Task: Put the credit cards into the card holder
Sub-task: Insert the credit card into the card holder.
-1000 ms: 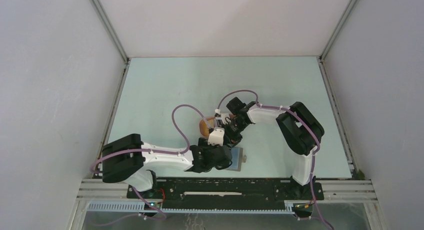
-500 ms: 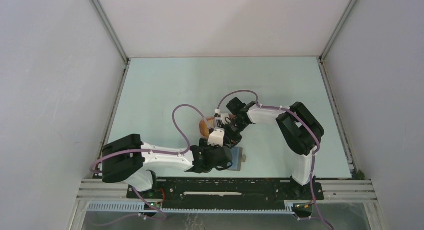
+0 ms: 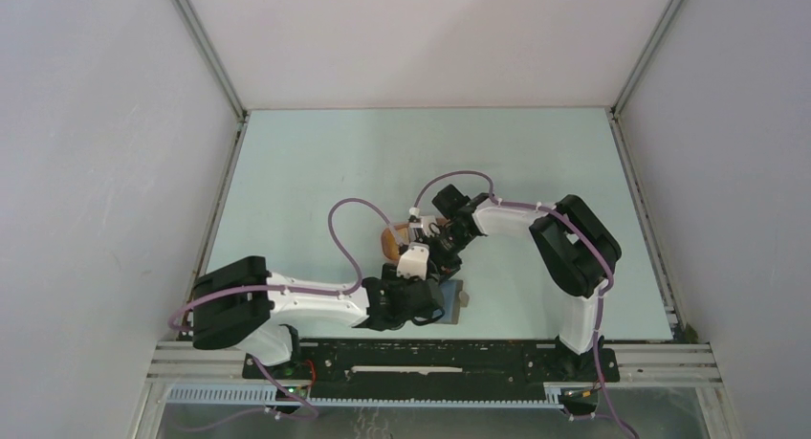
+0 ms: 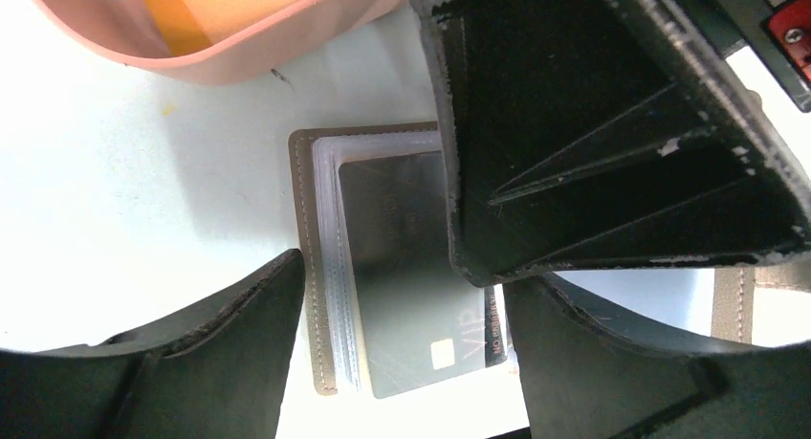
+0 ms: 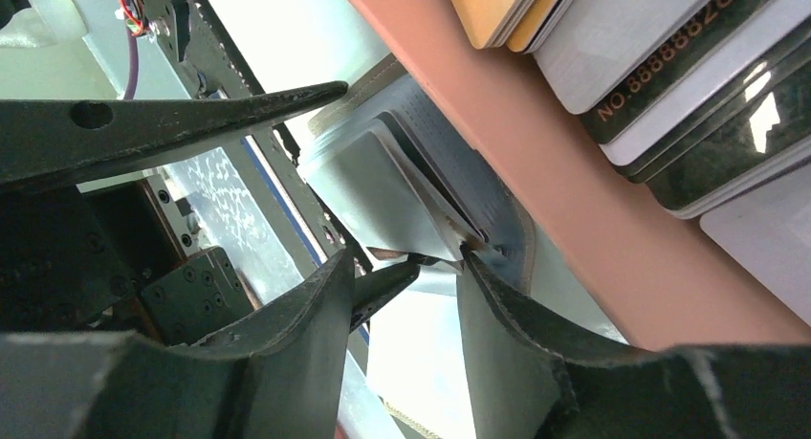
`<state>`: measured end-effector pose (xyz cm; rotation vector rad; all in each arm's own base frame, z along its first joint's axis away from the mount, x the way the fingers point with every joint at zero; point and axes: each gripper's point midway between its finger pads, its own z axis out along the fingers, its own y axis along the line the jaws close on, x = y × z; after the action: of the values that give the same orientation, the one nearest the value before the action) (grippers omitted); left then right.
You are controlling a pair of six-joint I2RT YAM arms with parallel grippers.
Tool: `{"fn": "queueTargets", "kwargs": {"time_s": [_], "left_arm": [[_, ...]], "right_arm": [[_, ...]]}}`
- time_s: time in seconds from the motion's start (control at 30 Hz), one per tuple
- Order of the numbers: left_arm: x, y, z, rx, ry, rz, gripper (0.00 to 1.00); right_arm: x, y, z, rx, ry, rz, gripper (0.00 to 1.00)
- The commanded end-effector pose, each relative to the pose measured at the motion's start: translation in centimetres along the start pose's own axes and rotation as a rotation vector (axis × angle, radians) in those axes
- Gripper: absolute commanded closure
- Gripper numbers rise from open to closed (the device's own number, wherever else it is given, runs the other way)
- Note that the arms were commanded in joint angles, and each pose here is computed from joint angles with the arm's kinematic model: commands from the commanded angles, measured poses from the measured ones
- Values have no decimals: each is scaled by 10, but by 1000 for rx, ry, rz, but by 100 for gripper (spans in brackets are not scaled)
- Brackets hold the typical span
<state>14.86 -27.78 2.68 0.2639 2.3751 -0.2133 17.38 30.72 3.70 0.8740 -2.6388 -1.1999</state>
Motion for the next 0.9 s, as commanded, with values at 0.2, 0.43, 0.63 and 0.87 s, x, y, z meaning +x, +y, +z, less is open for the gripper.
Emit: {"fn": "queueTargets", "kwargs": {"time_s": [0.2, 0.43, 0.63, 0.87], "left_arm": [[-15, -8, -11, 49, -51, -63, 22], [-12, -6, -12, 65, -53, -73, 25], [-15, -5, -17, 104, -74, -94, 26], [-28, -14, -33, 255, -142, -100, 26]], "right_arm": [[-3, -11, -20, 86, -32, -59, 41], [0, -5, -27, 75, -31, -121, 37], [4, 3, -36, 46, -29, -191, 36], [3, 20, -65, 31, -88, -332, 39]]}}
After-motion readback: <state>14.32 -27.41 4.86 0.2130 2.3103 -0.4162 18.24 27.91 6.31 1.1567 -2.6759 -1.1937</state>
